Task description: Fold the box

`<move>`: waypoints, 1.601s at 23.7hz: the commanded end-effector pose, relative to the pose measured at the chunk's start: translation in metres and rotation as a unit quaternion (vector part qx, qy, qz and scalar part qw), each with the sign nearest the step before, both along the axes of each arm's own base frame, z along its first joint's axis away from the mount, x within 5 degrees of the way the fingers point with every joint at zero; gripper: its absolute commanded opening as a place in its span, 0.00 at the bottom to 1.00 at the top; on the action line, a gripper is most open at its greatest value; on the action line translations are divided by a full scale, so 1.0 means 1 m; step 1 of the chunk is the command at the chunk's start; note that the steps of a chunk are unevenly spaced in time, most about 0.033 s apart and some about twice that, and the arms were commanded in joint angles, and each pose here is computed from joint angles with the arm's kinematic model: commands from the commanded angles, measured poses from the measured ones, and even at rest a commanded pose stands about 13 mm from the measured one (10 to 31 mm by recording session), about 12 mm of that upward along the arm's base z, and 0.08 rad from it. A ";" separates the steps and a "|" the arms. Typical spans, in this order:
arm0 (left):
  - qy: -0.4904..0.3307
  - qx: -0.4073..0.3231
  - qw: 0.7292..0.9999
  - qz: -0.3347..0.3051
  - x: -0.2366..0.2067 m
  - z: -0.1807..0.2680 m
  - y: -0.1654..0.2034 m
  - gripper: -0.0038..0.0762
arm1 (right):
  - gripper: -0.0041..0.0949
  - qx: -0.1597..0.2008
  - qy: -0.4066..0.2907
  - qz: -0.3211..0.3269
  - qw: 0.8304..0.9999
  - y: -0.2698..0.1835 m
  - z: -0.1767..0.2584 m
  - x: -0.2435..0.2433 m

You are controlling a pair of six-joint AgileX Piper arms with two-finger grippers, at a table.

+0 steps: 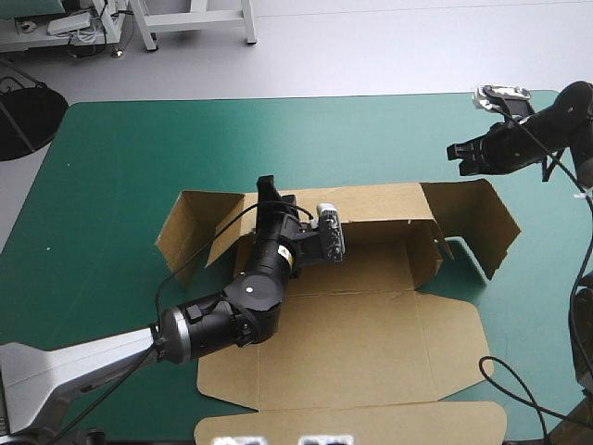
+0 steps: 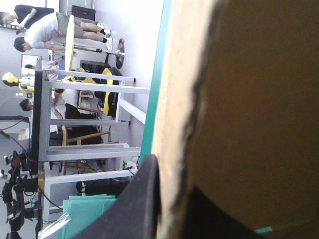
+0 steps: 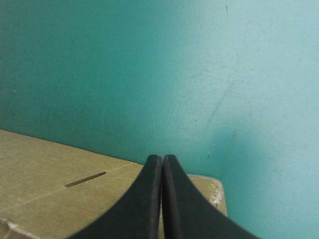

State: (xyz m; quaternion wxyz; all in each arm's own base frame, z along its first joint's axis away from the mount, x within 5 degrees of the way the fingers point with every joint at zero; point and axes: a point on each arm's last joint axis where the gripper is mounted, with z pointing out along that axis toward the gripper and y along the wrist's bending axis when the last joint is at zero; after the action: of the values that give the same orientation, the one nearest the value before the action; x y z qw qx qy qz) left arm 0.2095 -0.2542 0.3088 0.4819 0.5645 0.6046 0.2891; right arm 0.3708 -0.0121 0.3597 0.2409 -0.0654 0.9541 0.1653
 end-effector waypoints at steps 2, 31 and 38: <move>-0.038 -0.032 0.998 0.031 -0.002 0.024 0.009 0.04 | 0.03 0.023 -0.042 0.004 0.999 0.008 0.034 -0.024; -0.025 0.045 0.999 0.006 0.010 -0.015 -0.015 0.04 | 0.03 0.056 -0.153 0.076 0.984 0.032 -0.062 -0.114; -0.028 0.041 0.999 0.018 0.010 -0.015 -0.013 0.04 | 0.31 0.001 -0.177 0.114 0.978 0.030 -0.057 -0.127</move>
State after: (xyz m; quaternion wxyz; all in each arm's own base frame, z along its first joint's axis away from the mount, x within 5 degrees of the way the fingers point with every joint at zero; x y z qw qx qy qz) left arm 0.2229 -0.2688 0.2834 0.4548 0.5835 0.5713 0.3553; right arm 0.2478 0.0182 0.2842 0.3507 -0.1911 0.8961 0.1934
